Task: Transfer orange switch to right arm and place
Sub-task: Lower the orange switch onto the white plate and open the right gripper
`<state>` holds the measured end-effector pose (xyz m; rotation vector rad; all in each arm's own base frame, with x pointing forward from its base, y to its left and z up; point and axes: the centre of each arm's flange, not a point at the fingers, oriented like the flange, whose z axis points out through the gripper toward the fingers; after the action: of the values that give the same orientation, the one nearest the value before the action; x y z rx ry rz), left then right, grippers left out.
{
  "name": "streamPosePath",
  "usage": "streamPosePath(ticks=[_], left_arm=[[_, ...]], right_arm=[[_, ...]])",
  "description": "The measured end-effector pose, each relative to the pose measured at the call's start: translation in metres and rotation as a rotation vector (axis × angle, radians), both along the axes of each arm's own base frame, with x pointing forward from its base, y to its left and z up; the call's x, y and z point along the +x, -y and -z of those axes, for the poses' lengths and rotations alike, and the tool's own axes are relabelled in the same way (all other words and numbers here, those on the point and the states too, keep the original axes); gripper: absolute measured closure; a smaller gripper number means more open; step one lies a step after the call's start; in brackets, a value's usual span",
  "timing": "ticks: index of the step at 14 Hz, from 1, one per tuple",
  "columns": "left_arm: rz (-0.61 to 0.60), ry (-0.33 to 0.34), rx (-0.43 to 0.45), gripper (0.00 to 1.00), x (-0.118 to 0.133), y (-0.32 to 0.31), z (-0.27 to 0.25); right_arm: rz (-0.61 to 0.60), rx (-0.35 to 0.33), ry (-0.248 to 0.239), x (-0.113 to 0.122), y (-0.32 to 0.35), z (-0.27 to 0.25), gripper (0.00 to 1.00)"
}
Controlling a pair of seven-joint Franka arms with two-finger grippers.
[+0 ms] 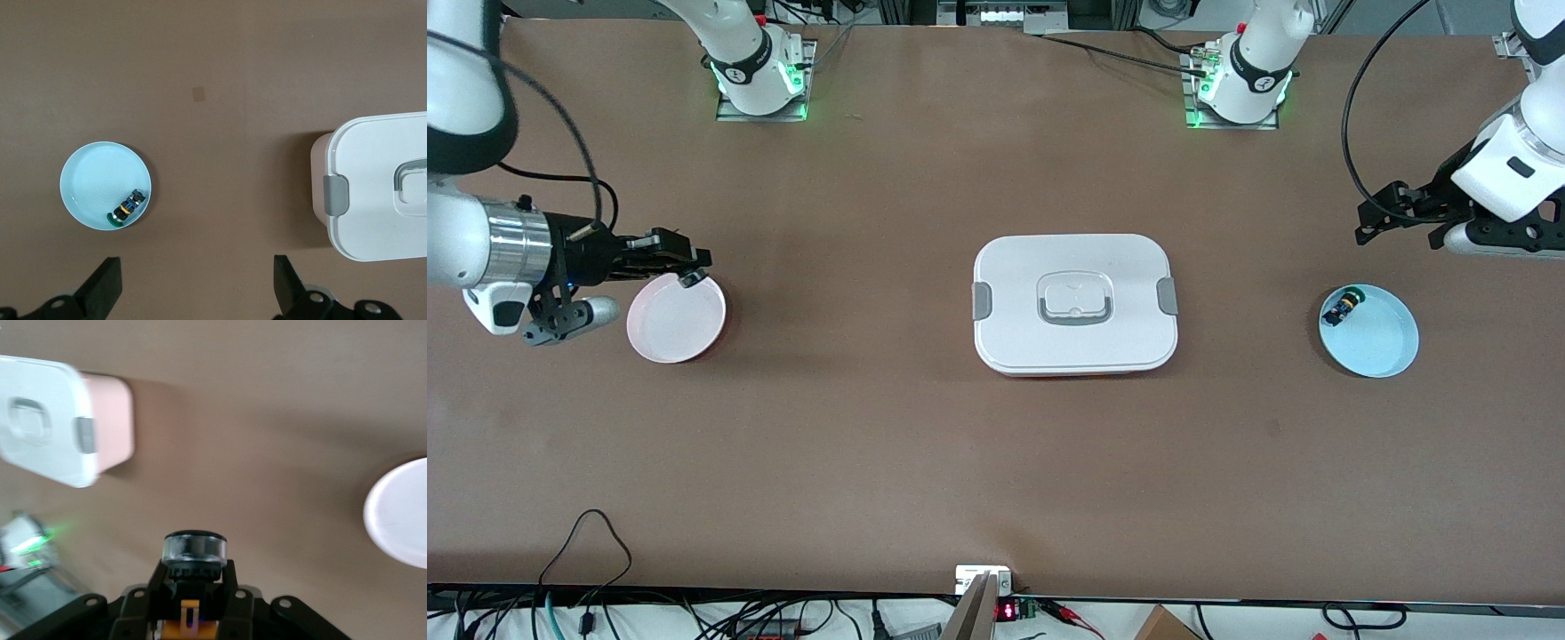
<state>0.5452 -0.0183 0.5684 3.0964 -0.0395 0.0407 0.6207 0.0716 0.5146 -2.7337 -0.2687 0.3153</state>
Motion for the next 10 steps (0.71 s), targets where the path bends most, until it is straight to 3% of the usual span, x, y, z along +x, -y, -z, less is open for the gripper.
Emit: streamPosePath(ticks=[5, 10], left_arm=[[0.003, -0.004, 0.0, 0.0, 0.001, 0.003, 0.002], [0.009, -0.006, 0.0, 0.0, 0.0, 0.006, -0.004]], right_arm=[[-0.069, -0.183, 0.12, -0.004, 0.022, 0.02, 0.65], [-0.138, -0.299, 0.225, -0.007, 0.04, 0.047, 0.65]])
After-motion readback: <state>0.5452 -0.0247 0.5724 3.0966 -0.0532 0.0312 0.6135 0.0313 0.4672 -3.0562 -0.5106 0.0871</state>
